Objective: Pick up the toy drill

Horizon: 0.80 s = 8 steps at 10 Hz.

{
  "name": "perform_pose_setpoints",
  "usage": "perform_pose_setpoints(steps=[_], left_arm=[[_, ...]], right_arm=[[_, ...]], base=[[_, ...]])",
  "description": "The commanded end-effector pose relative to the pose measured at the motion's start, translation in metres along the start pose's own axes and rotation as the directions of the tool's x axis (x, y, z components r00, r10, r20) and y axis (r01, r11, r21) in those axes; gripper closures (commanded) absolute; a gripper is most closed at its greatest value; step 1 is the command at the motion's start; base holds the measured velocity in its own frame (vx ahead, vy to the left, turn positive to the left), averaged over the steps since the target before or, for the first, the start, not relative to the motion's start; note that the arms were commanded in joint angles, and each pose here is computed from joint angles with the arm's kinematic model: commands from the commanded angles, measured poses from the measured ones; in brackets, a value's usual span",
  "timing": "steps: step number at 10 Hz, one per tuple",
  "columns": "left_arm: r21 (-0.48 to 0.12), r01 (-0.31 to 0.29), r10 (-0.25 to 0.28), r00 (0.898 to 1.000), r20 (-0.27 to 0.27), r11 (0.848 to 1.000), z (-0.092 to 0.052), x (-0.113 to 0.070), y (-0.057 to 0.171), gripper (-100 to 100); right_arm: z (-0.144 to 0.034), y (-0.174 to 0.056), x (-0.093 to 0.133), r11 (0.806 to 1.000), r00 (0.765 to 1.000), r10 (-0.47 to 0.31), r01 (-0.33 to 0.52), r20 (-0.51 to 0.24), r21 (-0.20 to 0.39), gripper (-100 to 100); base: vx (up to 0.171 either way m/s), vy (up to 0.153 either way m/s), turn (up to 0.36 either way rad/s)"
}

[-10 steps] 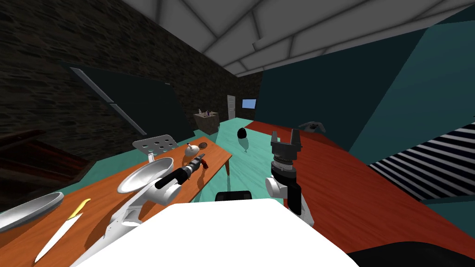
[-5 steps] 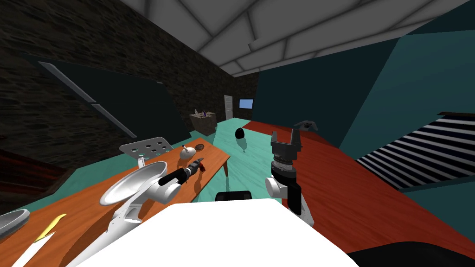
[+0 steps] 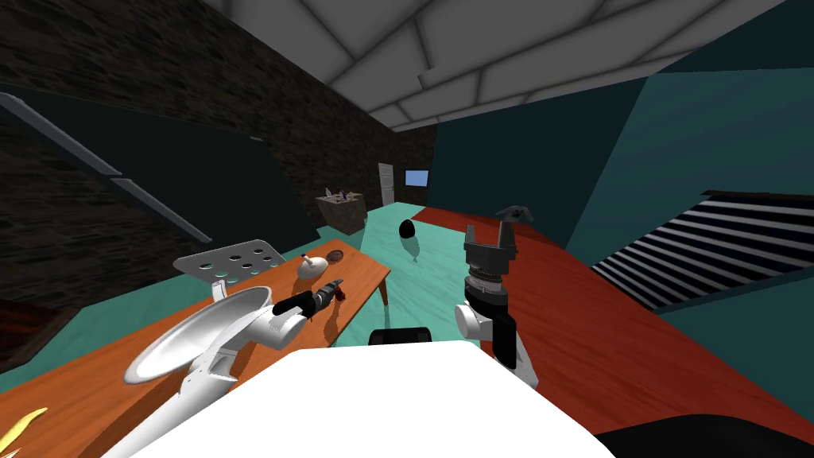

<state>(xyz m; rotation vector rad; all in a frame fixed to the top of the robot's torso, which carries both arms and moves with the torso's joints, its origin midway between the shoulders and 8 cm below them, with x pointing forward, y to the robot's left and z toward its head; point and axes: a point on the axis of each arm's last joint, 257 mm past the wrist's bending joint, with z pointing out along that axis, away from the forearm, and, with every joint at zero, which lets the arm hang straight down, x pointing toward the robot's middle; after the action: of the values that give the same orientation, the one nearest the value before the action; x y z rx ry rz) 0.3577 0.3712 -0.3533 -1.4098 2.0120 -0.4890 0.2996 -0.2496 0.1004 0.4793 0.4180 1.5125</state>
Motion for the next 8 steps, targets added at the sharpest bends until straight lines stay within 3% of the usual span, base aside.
perform_pose_setpoints(steps=[1,2,5,8], left_arm=[[-0.083,0.004,-0.004,1.0,0.0,0.997,0.006,-0.005,0.026,-100],[-0.083,0.004,-0.004,1.0,0.0,0.997,0.006,-0.005,0.026,-100],[-0.2,0.01,-0.009,1.0,0.003,0.98,0.007,-0.015,0.062,-100],[-0.278,0.014,-0.012,1.0,0.007,0.961,0.005,-0.023,0.086,-100]], right_arm=[[0.0,0.0,0.0,1.0,1.0,0.0,0.0,0.0,0.0,0],[0.0,0.0,0.0,1.0,1.0,0.0,0.0,0.0,0.0,0],[0.0,0.0,0.0,1.0,1.0,0.0,0.0,0.0,0.0,0],[0.0,0.0,0.0,1.0,1.0,0.0,0.0,0.0,0.0,0]], base=[[0.062,-0.026,-0.133],[0.038,-0.015,-0.035],[0.041,-0.015,-0.096],[0.042,-0.011,-0.073]])
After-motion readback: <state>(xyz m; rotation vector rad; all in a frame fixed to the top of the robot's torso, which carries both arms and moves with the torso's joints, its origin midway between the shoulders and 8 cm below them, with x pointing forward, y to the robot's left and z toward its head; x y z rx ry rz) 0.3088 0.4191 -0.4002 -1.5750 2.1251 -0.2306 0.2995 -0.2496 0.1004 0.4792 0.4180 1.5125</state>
